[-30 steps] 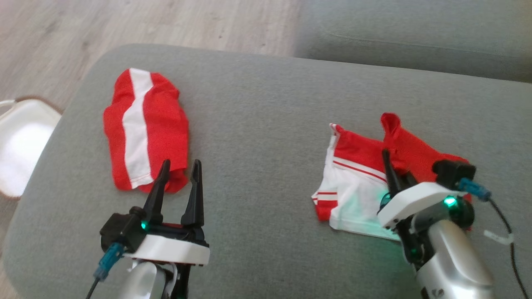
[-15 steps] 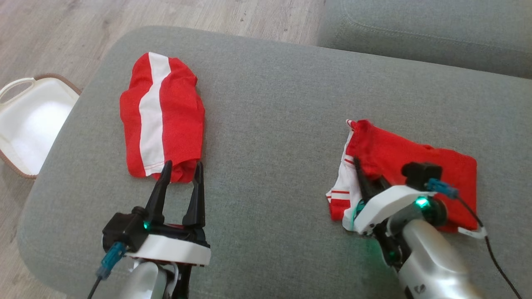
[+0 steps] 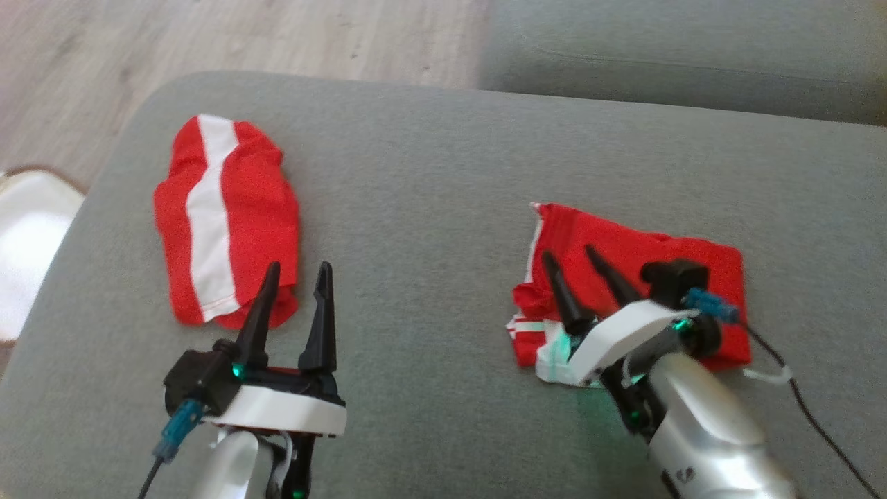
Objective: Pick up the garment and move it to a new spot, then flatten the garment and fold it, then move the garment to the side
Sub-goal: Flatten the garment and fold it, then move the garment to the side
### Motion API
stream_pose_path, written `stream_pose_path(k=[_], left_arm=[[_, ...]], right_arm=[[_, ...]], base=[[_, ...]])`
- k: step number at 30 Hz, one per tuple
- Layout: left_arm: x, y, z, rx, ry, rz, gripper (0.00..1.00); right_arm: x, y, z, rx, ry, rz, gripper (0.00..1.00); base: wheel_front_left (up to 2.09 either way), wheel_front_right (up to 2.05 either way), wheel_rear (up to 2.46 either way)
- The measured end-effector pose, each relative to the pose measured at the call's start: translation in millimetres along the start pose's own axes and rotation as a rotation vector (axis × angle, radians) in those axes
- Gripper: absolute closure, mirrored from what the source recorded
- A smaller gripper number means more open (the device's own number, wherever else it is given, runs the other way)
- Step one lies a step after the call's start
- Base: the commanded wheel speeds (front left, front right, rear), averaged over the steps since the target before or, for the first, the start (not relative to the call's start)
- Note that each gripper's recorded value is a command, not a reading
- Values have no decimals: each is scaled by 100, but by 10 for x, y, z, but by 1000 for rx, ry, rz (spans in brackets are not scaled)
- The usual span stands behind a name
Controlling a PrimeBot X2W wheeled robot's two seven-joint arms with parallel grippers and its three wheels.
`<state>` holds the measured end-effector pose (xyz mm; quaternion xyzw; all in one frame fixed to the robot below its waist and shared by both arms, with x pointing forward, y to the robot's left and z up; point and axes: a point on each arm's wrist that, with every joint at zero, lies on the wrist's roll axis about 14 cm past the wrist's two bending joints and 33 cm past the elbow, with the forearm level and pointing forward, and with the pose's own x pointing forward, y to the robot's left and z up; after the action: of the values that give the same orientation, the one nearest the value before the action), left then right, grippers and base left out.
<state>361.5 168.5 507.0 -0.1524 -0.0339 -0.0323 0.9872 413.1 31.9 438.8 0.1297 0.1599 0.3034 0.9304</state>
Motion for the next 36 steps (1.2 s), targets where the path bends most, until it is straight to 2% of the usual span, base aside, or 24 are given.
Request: stream_pose_path(k=[5, 10, 14, 18, 25, 33, 36], left_arm=[[111, -163, 61, -8, -23, -53, 0], [211, -390, 53, -18, -25, -122, 0], [279, -547, 47, -25, -26, -169, 0], [299, -604, -21, -27, -8, -179, 0], [250, -567, -196, -17, 42, -167, 0], [236, -536, -215, -17, 48, -158, 0], [240, -544, -266, -19, 63, -161, 0]], right_arm=[[-169, -406, 425, -79, -142, -119, 0], [-568, -954, 836, -177, -271, -284, 0], [-967, -1238, 826, -199, -310, -407, 0], [-1294, -1349, 676, -179, -319, -493, 0], [-1505, -1376, 599, -175, -330, -541, 0], [-1447, -1334, 633, -166, -337, -523, 0], [-1381, -1386, 543, -161, -285, -528, 0]], base=[[0, 0, 0], [0, 0, 0], [0, 0, 0], [0, 0, 0], [0, 0, 0], [0, 0, 0], [0, 0, 0]])
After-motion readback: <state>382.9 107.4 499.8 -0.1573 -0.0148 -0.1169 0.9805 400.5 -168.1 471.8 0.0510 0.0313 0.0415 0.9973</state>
